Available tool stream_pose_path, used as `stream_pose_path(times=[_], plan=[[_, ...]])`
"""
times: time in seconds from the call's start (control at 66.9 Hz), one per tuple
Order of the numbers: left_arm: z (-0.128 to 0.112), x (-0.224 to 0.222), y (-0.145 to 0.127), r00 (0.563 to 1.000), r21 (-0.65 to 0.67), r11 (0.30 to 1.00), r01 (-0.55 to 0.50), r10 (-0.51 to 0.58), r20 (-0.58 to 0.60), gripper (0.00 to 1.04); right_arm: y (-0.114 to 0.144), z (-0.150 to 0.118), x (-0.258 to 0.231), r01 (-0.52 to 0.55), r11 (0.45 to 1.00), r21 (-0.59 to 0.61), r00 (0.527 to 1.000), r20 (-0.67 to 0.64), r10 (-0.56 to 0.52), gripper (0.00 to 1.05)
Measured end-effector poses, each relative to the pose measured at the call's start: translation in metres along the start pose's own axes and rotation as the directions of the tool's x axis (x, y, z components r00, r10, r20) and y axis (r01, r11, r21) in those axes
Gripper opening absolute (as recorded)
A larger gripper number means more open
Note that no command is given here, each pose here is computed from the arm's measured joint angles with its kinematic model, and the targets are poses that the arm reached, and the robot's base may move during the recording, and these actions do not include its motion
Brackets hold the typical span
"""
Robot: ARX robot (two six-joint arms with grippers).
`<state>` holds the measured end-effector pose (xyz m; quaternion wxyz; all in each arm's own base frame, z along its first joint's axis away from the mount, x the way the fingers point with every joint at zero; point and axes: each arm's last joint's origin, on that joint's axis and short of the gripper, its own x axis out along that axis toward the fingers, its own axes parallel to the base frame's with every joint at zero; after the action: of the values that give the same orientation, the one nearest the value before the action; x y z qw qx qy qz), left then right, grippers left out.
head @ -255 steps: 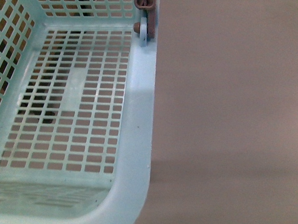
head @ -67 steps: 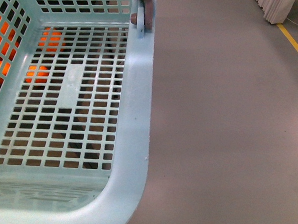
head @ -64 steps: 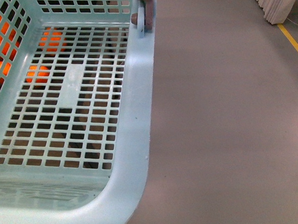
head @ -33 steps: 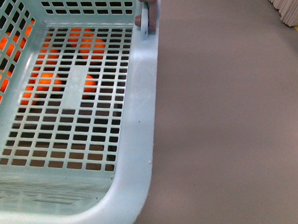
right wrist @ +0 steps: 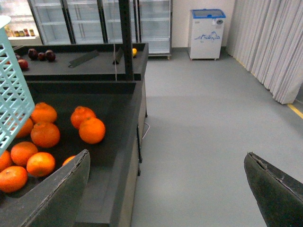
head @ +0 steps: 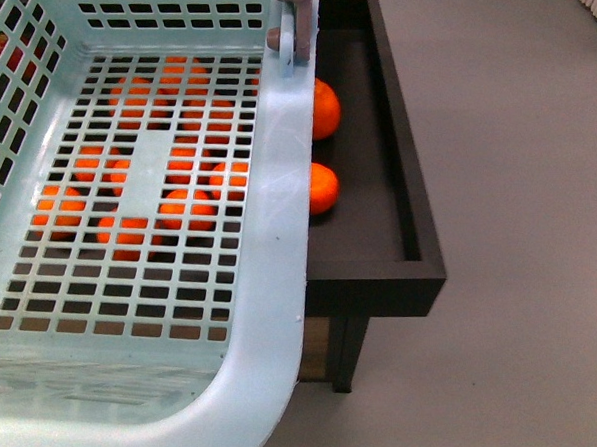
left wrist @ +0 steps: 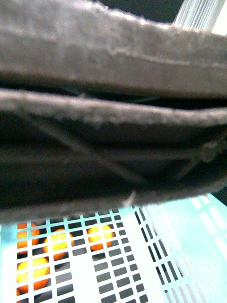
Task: Pick lemon and mango into basket
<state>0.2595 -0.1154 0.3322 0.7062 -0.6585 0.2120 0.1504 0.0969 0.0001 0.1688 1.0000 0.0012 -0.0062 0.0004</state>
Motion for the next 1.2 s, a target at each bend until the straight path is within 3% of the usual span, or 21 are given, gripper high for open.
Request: stream_pose_path(times=[1.195], plan=[[-0.0001, 0.0, 0.0, 1.0, 0.0, 1.0, 0.0, 0.0, -0.003, 0.15, 0.0, 0.0, 0.0, 0.0, 1.0, 0.0, 1.0, 0.0, 0.0, 0.96]])
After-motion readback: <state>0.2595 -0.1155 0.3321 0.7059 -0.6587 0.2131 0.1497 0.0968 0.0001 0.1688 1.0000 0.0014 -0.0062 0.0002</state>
